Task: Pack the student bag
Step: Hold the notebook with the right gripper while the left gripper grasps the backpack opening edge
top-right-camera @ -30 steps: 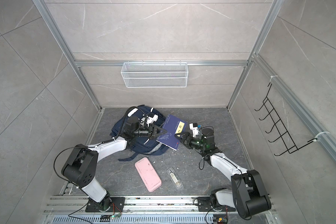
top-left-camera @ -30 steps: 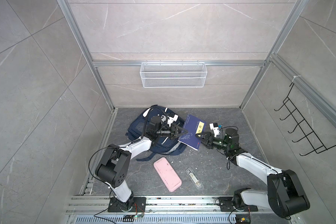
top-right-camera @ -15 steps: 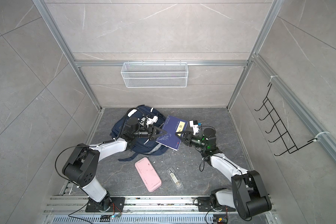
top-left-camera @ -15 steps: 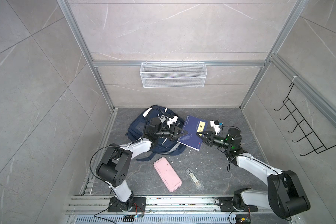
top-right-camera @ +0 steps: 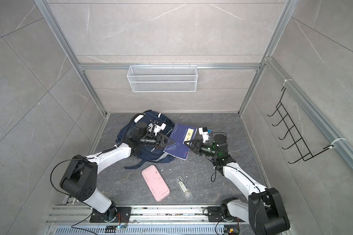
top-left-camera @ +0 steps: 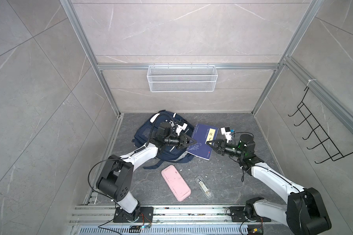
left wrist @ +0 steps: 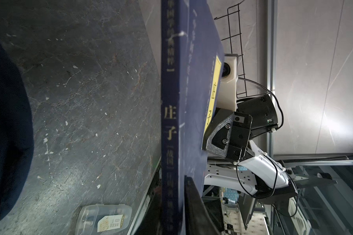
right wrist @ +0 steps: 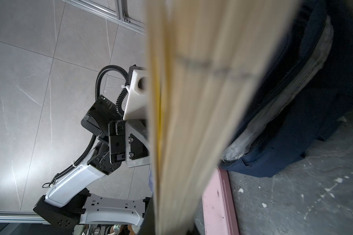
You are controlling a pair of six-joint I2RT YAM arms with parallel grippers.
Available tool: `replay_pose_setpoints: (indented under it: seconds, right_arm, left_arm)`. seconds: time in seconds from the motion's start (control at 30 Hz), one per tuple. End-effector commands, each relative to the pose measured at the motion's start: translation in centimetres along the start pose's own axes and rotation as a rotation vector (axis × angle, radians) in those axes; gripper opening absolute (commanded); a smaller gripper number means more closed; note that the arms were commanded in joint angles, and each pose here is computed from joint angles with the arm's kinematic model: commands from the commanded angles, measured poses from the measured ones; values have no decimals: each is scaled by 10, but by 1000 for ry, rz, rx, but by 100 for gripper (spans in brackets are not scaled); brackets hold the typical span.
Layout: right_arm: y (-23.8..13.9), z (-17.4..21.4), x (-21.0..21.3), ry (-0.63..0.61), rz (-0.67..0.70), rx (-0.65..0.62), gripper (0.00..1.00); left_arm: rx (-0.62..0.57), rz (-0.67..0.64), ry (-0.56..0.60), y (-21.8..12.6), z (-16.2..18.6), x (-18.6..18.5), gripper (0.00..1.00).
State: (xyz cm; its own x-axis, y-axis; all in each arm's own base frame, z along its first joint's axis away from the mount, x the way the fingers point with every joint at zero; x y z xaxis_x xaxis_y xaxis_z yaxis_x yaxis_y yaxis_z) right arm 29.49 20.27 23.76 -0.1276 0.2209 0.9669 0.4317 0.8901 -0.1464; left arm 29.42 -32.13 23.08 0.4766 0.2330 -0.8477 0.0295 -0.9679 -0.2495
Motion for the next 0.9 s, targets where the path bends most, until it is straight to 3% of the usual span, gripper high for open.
replay_pose_setpoints:
  seconds: [0.0, 0.17, 0.3, 0.53, 0.7, 0.87]
  right_arm:
    - [-6, -9, 8, -64, 39, -48, 0]
    - [-11, -9, 5, -80, 93, -65, 0]
    - [-13, -9, 0, -76, 119, -77, 0]
    - [-16, -6, -18, -55, 179, -92, 0]
    - [-18, -4, -50, 11, 306, -90, 0]
    - [-14, -1, -61, 40, 297, -79, 0]
  left_arm:
    - [10, -125, 62, -15, 5, 6, 33]
    - [7, -215, 66, -25, 8, 10, 53]
    - [0, -358, 88, -42, 10, 19, 58]
    - [-4, -641, 112, -75, 15, 47, 58]
    - [24, -866, 113, -96, 18, 74, 58]
    - [170, -1110, 217, -93, 27, 89, 55]
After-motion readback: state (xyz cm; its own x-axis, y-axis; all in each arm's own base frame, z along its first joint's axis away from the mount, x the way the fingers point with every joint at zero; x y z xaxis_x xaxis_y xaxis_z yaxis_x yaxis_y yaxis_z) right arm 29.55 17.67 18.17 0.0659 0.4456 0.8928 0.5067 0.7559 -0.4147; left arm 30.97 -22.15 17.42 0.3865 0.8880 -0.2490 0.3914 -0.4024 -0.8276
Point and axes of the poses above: each gripper's point midway between its finger pads, its own y axis out along the fingers, its own x axis along the line the jaws close on, z = x × y, the point moved 1 cm from there along -y, back along the fingers, and after that the axes turned 9 degrees about y, right-handed, at the moved point
